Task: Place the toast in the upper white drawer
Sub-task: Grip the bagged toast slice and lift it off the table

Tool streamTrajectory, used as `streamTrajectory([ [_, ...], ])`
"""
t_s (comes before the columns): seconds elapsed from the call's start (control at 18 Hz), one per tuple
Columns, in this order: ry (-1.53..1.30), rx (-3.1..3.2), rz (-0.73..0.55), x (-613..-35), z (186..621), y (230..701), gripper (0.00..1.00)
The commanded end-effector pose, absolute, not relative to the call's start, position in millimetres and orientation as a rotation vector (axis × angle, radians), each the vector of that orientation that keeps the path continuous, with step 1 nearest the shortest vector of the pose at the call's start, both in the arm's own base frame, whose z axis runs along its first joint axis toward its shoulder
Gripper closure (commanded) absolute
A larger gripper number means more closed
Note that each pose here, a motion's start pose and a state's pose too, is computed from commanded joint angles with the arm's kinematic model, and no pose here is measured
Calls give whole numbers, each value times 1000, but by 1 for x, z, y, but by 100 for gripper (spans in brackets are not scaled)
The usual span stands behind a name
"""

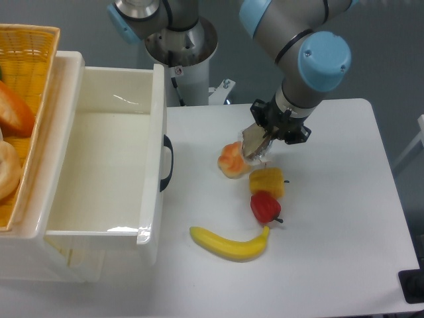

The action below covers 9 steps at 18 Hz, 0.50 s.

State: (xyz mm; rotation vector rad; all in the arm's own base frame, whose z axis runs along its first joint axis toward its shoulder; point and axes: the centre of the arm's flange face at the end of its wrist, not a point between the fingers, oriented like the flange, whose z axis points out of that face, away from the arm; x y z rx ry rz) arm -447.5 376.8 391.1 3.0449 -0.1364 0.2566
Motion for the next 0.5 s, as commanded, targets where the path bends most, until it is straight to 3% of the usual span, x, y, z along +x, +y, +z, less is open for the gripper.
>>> streamTrajectory([
  [0.5, -135, 3029, 262, -447, 397, 375, 80],
])
